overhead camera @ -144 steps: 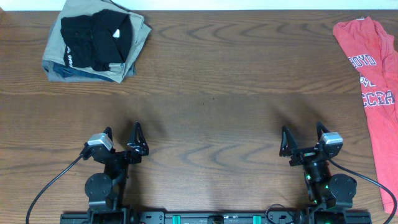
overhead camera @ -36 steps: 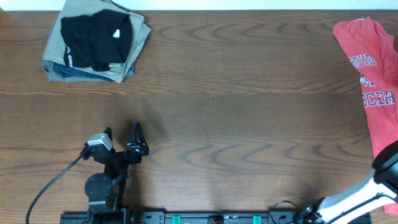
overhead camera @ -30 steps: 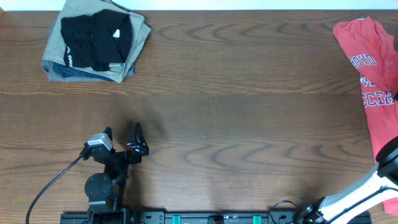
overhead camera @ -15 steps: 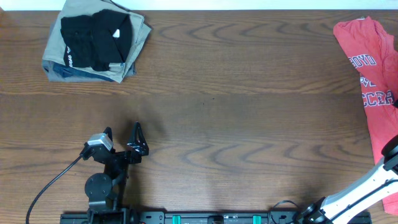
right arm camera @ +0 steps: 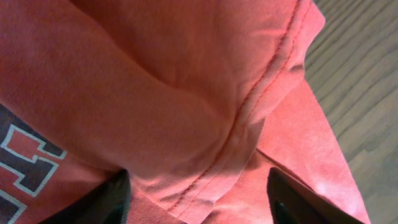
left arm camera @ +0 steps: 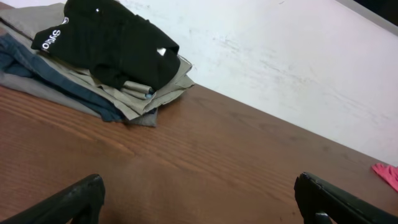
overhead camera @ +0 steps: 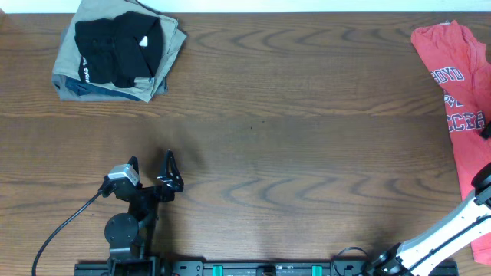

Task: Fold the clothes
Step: 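Grasp the red T-shirt's edge with the right gripper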

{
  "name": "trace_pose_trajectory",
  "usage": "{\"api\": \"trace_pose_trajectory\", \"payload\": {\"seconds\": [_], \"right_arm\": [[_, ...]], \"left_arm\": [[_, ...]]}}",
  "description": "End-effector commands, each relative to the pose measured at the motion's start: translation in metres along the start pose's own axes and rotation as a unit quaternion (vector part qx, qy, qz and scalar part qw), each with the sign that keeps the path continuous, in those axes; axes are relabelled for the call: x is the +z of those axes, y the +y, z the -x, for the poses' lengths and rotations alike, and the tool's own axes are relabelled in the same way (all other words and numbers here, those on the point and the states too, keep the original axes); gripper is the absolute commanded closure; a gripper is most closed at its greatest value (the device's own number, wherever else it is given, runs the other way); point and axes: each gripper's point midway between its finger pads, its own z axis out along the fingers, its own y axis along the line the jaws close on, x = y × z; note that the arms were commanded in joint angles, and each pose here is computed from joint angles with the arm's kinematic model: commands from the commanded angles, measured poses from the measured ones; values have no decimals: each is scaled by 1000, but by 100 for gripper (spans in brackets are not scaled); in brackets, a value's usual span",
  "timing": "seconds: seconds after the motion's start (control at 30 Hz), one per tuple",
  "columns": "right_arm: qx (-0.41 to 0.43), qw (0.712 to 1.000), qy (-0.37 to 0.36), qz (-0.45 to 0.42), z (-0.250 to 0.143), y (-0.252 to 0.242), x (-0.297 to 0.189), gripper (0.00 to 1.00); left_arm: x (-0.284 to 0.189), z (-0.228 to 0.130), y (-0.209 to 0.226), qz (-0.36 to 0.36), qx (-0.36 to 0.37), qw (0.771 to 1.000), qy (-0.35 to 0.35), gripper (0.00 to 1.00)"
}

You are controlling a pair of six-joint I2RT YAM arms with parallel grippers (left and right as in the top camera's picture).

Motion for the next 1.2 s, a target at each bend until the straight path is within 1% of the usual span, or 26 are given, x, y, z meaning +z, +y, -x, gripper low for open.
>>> {"api": "trace_pose_trajectory", "payload": {"seconds": [0.0, 0.07, 0.1, 0.23, 0.27, 0.33, 0.47, 0.57, 0.6, 0.87, 1.07, 1.17], "right_arm": [[-5, 1000, 10, -11, -3, -4, 10, 38], [-5, 1000, 10, -12, -3, -5, 10, 47], [-5, 1000, 10, -12, -3, -5, 10, 54], [-5, 1000, 10, -12, -3, -5, 10, 68], [-5, 1000, 10, -12, -3, -5, 9, 71], [-5, 1000, 11, -13, -4, -5, 8, 74], [-4, 1000, 4, -17, 0, -8, 1, 83], [3, 1000, -8, -17, 5, -11, -10, 96], [9, 1000, -13, -17, 7, -12, -15, 98], [53, 996, -65, -14, 25, -20, -67, 99], [60, 990, -124, 41, 42, 4, -123, 99], [52, 982, -157, 88, 49, 29, -156, 98]], "left_arm": [[1, -14, 5, 5, -4, 1000, 22, 2], [1, -14, 5, 5, -4, 1000, 22, 2], [1, -14, 5, 5, -4, 1000, 22, 2], [1, -14, 5, 5, -4, 1000, 22, 2], [1, -14, 5, 5, -4, 1000, 22, 2], [1, -14, 5, 5, -4, 1000, 22, 2], [1, -14, 5, 5, -4, 1000, 22, 2], [1, -14, 5, 5, -4, 1000, 22, 2], [1, -14, 5, 5, -4, 1000, 22, 2], [1, -14, 5, 5, -4, 1000, 22, 2], [1, -14, 5, 5, -4, 1000, 22, 2], [1, -14, 5, 5, -4, 1000, 22, 2]]}}
